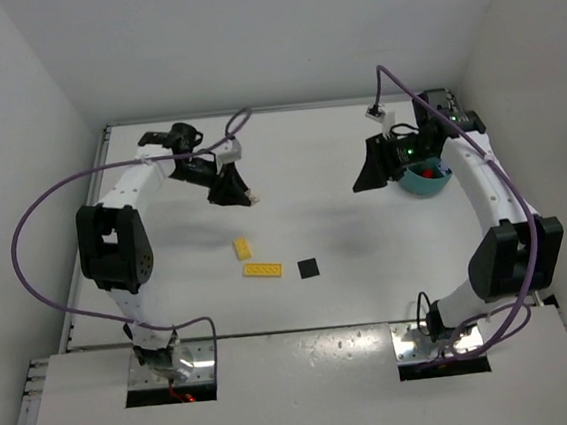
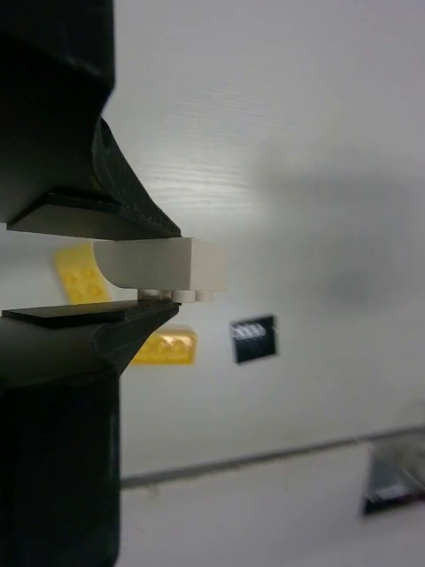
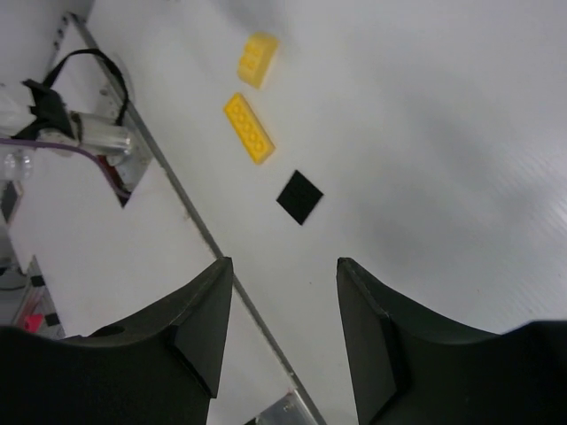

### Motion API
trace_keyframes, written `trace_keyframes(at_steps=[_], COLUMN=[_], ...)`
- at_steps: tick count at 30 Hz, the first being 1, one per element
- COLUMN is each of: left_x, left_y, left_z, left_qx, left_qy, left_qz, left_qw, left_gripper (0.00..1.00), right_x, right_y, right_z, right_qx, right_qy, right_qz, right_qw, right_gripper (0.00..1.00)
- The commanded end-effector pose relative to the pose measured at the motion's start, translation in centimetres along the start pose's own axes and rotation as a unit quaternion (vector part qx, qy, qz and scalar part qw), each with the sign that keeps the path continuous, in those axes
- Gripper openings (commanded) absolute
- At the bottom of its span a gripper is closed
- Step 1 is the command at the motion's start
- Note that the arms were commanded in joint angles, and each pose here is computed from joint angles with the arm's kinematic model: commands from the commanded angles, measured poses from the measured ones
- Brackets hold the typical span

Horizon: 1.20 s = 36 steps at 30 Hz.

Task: Sort the legos into containers by color

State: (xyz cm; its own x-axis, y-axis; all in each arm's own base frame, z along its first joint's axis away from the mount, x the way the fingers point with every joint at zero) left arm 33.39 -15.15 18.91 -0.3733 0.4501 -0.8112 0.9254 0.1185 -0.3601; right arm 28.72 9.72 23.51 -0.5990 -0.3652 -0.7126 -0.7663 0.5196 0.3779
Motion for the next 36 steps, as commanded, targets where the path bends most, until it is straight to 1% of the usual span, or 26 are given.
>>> trace_keyframes(at_steps=[1, 2, 3, 5, 6, 7, 8, 9, 13, 16, 19, 22, 33, 36], left_x=[-4.7, -5.8, -6.2, -7.1, -7.9, -8.2, -8.7, -9.5, -10.4, -10.4, -10.6, -10.6, -10.5, -10.5], left_y=[-4.5, -5.3, -5.8, -6.8, -7.8, -8.2, -8.7, -9.4, -10.9, -11.1, -11.1, -10.9, -10.7, -10.7], left_z=[1.3, 2.0, 2.5, 3.6, 4.5, 5.0, 5.2, 6.0, 7.5, 8.5, 8.4, 8.5, 8.7, 8.7], left_qx=[0.157, 0.185, 0.193, 0.219, 0.237, 0.248, 0.256, 0.27, 0.291, 0.298, 0.296, 0.295, 0.296, 0.299], left_qy=[-0.142, -0.154, -0.149, -0.152, -0.147, -0.146, -0.147, -0.14, -0.123, -0.113, -0.11, -0.11, -0.108, -0.112], left_qz=[-0.102, -0.104, -0.097, -0.093, -0.079, -0.08, -0.071, -0.06, -0.042, -0.039, -0.039, -0.038, -0.042, -0.043], left_qw=[0.972, 0.965, 0.965, 0.959, 0.957, 0.954, 0.953, 0.951, 0.948, 0.947, 0.948, 0.948, 0.948, 0.947], left_gripper=[0.27, 0.27, 0.27, 0.27, 0.27, 0.27, 0.27, 0.27, 0.29, 0.29, 0.3, 0.3, 0.31, 0.32], right_x=[-3.0, -3.5, -4.1, -4.6, -5.3, -5.6, -5.4, -5.5, -5.1, -4.7, -4.0, -3.2, -3.0, -3.1], right_y=[1.0, 0.9, 1.0, 0.7, 0.9, 1.1, 0.8, 1.5, 2.6, 3.7, 5.2, 5.6, 8.6, 8.9], right_z=[0.3, 0.7, 0.5, 1.1, 1.1, 1.5, 1.8, 2.3, 3.4, 3.6, 4.2, 4.6, 5.8, 6.4], right_qx=[-0.068, -0.077, -0.079, -0.088, -0.091, -0.099, -0.101, -0.11, -0.119, -0.116, -0.121, -0.123, -0.161, -0.16], right_qy=[-0.051, -0.051, -0.06, -0.058, -0.058, -0.058, -0.055, -0.05, -0.033, -0.025, -0.011, -0.002, 0.018, 0.026], right_qz=[-0.014, -0.011, -0.021, -0.012, -0.019, -0.023, -0.017, -0.023, -0.03, -0.054, -0.074, -0.075, -0.119, -0.131], right_qw=[0.996, 0.996, 0.995, 0.994, 0.994, 0.993, 0.993, 0.992, 0.992, 0.991, 0.99, 0.99, 0.98, 0.978], right_gripper=[0.52, 0.52, 0.52, 0.52, 0.52, 0.52, 0.52, 0.52, 0.53, 0.53, 0.53, 0.53, 0.53, 0.53])
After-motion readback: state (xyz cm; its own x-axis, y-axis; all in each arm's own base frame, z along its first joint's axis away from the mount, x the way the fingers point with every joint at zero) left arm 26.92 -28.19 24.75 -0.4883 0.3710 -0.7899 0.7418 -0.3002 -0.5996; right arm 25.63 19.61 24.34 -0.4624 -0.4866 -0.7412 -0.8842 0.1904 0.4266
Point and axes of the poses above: each gripper's point midway between its finger pads, its own z axis out along the fingers, its own y axis along the line the jaws close on, x = y × z, the point moved 5 cm from there along -z, back along the fingers, and after that the axes turned 14 degrees about -z, right-handed, at the moved point
